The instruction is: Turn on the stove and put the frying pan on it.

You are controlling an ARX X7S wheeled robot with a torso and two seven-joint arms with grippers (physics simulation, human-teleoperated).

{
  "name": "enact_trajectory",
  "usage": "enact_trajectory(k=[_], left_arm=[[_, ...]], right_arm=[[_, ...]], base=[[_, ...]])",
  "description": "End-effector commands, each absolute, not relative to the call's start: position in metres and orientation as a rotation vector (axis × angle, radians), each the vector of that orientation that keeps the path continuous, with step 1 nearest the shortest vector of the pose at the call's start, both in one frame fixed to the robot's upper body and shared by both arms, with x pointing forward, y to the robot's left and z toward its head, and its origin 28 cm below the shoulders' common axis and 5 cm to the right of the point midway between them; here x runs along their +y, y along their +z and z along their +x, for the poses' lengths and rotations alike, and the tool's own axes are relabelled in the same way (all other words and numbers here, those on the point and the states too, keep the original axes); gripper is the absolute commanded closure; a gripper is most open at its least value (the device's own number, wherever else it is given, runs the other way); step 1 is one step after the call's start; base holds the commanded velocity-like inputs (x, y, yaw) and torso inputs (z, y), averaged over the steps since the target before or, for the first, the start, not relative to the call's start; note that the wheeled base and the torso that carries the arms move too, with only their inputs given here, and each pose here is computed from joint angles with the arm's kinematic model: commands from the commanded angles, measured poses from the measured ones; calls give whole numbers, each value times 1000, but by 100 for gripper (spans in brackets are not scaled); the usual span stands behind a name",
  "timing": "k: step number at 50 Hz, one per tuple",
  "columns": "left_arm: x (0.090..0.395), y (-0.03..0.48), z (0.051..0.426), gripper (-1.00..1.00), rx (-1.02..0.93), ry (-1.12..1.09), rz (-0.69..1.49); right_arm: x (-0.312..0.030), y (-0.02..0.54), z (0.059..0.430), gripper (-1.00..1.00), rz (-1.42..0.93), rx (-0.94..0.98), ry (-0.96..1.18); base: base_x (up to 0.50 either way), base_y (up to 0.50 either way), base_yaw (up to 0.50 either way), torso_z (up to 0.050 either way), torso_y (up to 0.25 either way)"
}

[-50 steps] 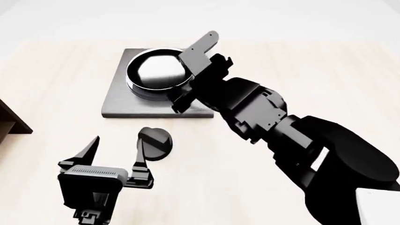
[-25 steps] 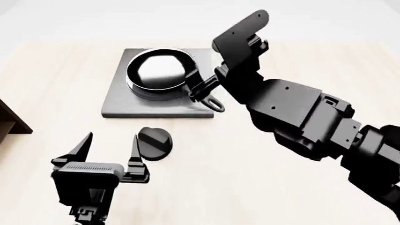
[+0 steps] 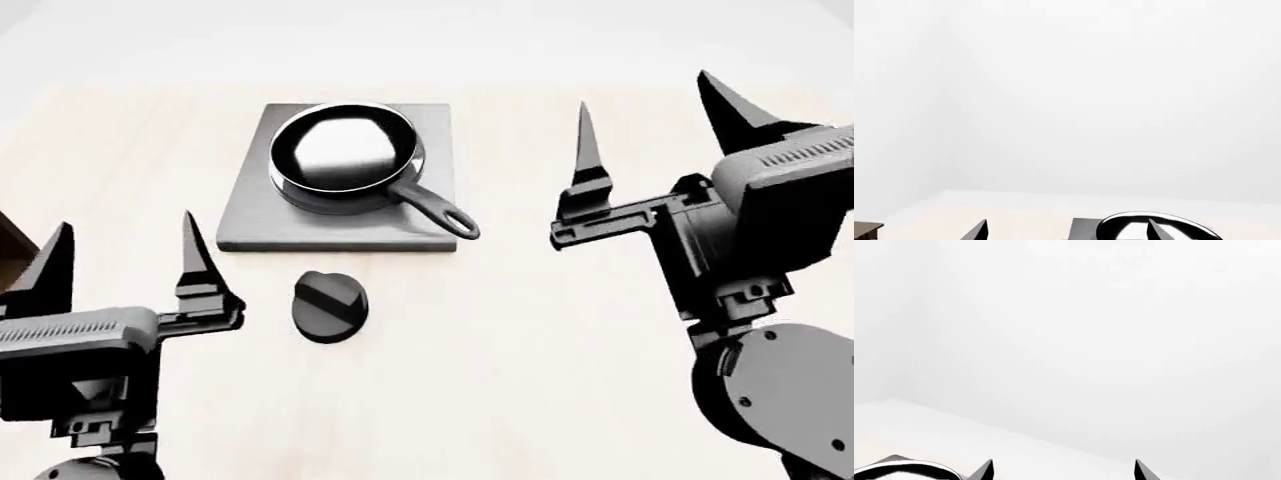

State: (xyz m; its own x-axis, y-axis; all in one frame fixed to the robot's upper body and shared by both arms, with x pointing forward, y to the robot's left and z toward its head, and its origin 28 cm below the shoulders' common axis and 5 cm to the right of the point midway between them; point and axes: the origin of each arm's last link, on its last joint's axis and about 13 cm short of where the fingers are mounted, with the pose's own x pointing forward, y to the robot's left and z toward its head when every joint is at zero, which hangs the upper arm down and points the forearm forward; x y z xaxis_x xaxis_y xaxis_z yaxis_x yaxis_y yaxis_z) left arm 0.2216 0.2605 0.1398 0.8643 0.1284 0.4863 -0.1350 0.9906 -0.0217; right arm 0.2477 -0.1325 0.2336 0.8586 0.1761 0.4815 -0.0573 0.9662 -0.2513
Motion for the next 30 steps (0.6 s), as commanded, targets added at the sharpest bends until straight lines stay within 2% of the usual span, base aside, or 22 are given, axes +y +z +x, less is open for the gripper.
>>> enact_trajectory(k=[1, 7, 11, 18, 19, 20, 21, 24, 25, 26, 27, 30], left_arm=[[275, 171, 211, -100, -679, 203, -17], [283, 187, 196, -100, -838, 280, -80], [284, 196, 185, -100, -973, 320, -76], [291, 212, 162, -100, -1206, 407, -129], [291, 213, 160, -100, -1232, 408, -131], [292, 214, 158, -100, -1253, 411, -134], [293, 216, 153, -100, -1299, 420, -147], [294, 218, 147, -100, -1367, 432, -165], [295, 220, 142, -100, -1419, 445, -180], [296, 220, 140, -100, -1435, 452, -183], [297, 221, 138, -100, -1473, 482, -213], [300, 222, 134, -100, -1516, 543, -244]], right_arm=[[-152, 232, 185, -100, -180, -728, -26], [-165, 228, 157, -100, -139, -850, -138], [-168, 225, 137, -100, -203, -946, -204], [-159, 237, 127, -100, -270, -1135, -251], [-148, 235, 130, -100, -278, -1200, -250], [-143, 234, 130, -100, -234, -1303, -223], [-128, 227, 134, -100, -95, -1290, -62], [-102, 219, 119, -100, 352, -933, 63], [-105, 215, 114, -100, 441, -958, 42], [-112, 212, 110, -100, 444, -1019, -16], [-122, 219, 111, -100, 424, -1204, -74], [-158, 219, 96, -100, 131, -1459, -342]], base=[[0, 0, 0, 0, 0], [0, 0, 0, 0, 0], [0, 0, 0, 0, 0], [0, 0, 0, 0, 0], [0, 0, 0, 0, 0], [0, 0, 0, 0, 0], [0, 0, 0, 0, 0], [0, 0, 0, 0, 0], [0, 0, 0, 0, 0], [0, 0, 0, 0, 0], [0, 0, 0, 0, 0], [0, 0, 0, 0, 0]])
